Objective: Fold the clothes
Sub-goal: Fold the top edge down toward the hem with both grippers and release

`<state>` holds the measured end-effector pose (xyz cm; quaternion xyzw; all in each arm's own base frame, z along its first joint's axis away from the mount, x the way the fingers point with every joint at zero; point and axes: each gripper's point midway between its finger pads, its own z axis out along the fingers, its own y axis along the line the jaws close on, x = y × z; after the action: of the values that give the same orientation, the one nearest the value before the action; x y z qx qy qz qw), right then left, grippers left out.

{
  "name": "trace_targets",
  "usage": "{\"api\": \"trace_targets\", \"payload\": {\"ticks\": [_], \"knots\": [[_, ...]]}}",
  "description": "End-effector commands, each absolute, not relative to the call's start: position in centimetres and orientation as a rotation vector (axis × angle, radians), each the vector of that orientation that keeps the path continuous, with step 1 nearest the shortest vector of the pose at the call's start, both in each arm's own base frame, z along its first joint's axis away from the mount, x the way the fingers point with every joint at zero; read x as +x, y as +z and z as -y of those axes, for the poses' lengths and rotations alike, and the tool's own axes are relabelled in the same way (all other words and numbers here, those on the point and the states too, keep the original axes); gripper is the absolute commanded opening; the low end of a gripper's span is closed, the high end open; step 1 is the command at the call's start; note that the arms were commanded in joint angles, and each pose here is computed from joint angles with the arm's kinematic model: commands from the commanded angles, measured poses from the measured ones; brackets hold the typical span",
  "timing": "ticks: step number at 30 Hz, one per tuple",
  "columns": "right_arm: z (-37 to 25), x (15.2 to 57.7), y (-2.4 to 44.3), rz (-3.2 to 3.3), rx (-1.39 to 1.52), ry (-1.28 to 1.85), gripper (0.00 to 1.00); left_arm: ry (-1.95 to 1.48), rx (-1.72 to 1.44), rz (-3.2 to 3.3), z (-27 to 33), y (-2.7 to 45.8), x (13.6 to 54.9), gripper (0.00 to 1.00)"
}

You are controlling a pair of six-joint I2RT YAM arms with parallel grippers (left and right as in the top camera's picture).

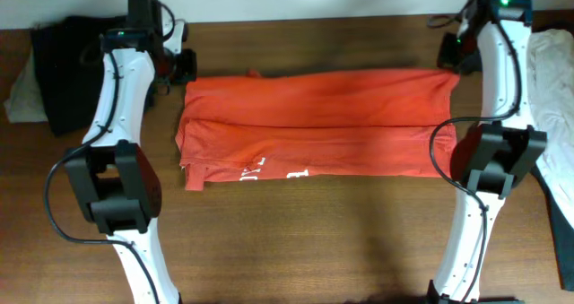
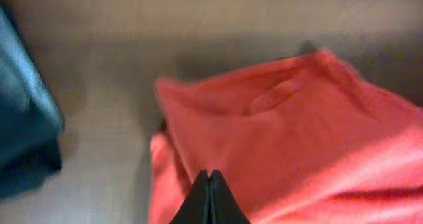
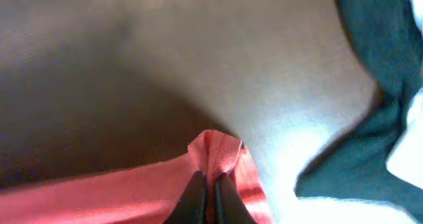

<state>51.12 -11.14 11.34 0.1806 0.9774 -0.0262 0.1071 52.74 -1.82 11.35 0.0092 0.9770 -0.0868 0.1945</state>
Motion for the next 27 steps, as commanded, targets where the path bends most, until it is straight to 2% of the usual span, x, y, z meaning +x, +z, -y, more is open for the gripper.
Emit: {"api": "trace_targets", "payload": {"ticks": [1,11,15,20,27], "knots": [[12.8,49.8,12.2,-2.881,0.616,-0.027,0.04,-0.245,-0.071,-2.791,-0.6,12.1,50.9,0.01],[12.2,45.0,11.7,-3.068,0.677,-0.006,0.04,-0.278,-0.086,-3.008,0.4,10.8,45.7,0.01],[12.0,44.7,11.2,-3.089,0.675,0.002,0.04,-0.291,-0.091,-3.117,0.9,10.6,43.1,0.01],[10.5,44.5,10.5,-3.134,0.589,0.133,0.04,-0.293,-0.104,-3.189,0.9,10.6,41.3,0.01],[9.4,40.4,10.9,-3.242,0.577,0.154,0.04,-0.289,-0.113,-3.247,0.9,10.2,40.0,0.01]]}}
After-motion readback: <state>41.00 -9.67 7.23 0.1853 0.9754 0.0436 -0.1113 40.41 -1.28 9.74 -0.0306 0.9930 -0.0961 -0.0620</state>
